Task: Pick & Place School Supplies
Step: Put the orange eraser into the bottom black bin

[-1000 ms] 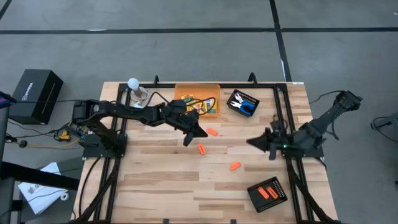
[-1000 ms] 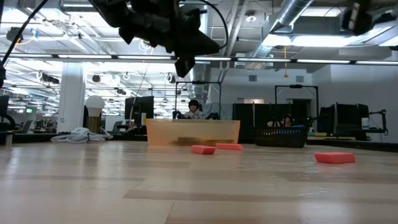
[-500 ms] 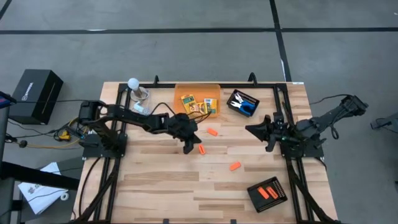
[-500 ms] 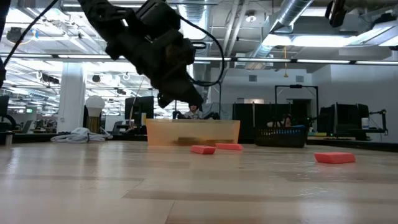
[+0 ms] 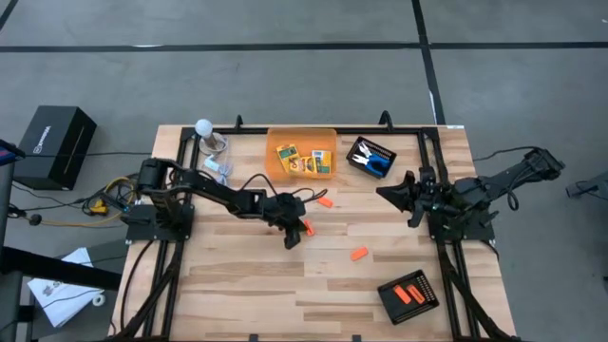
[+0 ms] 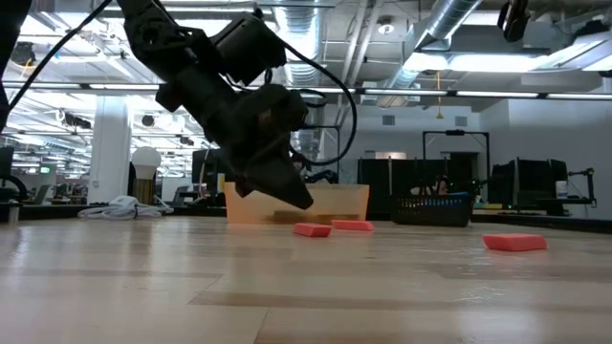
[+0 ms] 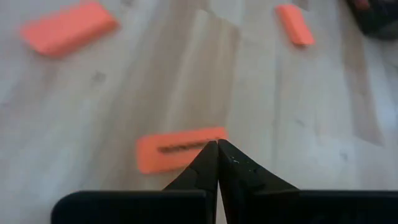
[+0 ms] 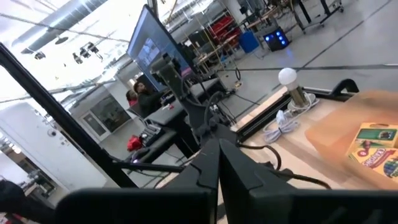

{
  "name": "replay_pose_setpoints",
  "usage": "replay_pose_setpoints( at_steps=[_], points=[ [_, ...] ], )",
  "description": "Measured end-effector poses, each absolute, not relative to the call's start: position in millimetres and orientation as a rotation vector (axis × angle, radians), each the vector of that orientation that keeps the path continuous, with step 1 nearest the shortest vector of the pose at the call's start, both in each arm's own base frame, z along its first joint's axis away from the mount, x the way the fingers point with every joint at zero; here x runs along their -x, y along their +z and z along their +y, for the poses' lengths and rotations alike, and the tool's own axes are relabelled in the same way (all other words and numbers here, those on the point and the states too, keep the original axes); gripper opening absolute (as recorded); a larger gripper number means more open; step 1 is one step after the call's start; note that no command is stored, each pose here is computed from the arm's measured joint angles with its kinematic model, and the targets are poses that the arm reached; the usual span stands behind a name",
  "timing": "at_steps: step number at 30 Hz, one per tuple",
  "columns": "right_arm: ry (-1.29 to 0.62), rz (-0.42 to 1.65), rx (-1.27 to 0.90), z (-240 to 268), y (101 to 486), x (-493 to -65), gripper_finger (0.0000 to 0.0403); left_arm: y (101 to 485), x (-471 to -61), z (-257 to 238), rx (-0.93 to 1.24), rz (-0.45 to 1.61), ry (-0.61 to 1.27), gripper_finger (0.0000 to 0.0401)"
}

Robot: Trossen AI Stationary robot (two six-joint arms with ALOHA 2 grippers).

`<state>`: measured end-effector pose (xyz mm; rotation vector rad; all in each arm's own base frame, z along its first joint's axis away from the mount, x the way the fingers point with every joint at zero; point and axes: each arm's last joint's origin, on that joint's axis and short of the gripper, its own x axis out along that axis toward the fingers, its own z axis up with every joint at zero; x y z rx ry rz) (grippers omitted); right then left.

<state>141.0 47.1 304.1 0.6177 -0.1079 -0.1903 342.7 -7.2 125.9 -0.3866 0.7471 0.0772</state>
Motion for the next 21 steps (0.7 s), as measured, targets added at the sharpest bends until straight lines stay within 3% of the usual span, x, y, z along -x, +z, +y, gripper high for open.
replay_pose_setpoints(
  at_steps=[21],
  points=[
    [-0.186,-0.121,-0.604,44,307,-134,0.0,127,-344,1,0.399,0.721,0.096,0.0]
  ],
)
